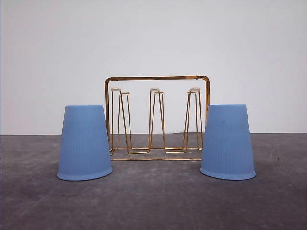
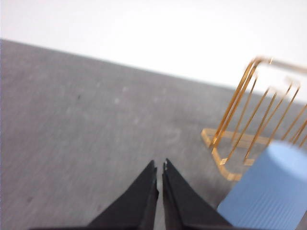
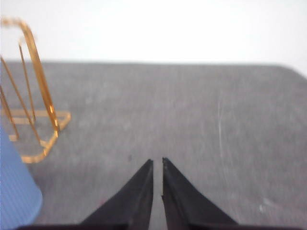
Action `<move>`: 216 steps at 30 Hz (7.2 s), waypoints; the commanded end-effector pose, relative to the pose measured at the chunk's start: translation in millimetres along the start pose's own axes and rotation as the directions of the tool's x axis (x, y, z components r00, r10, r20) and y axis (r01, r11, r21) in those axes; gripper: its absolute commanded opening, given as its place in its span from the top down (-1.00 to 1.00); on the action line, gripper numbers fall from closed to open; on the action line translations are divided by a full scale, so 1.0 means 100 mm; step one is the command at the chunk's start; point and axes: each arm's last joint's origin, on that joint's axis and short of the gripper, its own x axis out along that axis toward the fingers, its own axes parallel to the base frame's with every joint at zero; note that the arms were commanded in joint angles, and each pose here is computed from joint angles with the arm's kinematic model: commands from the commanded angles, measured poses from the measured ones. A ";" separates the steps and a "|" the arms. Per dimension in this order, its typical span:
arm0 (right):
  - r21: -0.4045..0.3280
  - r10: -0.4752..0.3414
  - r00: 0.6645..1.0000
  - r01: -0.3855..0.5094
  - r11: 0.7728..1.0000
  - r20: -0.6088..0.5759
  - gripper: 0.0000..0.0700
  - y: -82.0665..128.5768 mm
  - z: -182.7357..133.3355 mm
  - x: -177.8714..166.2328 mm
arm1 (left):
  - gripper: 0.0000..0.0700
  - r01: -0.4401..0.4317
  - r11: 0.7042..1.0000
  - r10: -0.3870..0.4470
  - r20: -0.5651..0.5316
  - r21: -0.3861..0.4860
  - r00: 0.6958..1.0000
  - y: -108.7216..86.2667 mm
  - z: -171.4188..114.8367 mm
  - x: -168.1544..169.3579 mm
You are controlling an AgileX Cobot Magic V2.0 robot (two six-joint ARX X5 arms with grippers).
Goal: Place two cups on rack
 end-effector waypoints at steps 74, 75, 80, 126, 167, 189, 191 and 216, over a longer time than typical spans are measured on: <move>-0.115 0.309 0.884 -0.368 0.923 -0.350 -0.34 0.27 1.24 -0.32 | -0.70 0.483 0.853 -0.239 -0.674 0.199 0.699 -1.18 0.27 1.65; -0.115 0.309 0.885 -0.368 0.923 -0.350 -0.34 0.27 1.25 -0.32 | -0.70 0.477 0.858 -0.232 -0.686 0.189 0.689 -1.18 0.22 1.67; -0.115 0.309 0.884 -0.368 0.923 -0.350 -0.34 0.27 1.24 -0.32 | -0.64 0.450 0.880 -0.207 -0.728 0.153 0.653 -1.16 0.05 1.74; -0.115 0.311 0.890 -0.366 0.924 -0.333 -0.34 0.27 1.26 -0.31 | 0.19 0.312 0.924 -0.112 -0.625 0.220 0.772 -1.60 0.85 2.46; 0.085 0.501 0.707 -0.536 0.840 -0.498 -0.43 0.52 1.10 0.44 | -0.10 0.193 0.980 -0.168 -0.733 -0.051 0.659 -0.94 0.81 0.71; 0.117 0.498 0.598 -0.560 0.820 -0.628 0.02 0.99 0.25 1.52 | -0.11 0.158 0.985 -0.165 -0.684 -0.074 0.710 -0.88 0.88 0.49; 0.141 0.495 0.587 -0.544 0.827 -0.641 0.09 0.99 0.29 1.49 | -0.11 0.158 0.985 -0.165 -0.684 -0.074 0.710 -0.88 0.88 0.49; 0.021 0.508 0.747 -0.554 0.832 -0.429 0.09 1.24 1.97 1.73 | -0.11 0.151 0.987 -0.152 -0.677 -0.060 0.720 -0.87 0.89 0.50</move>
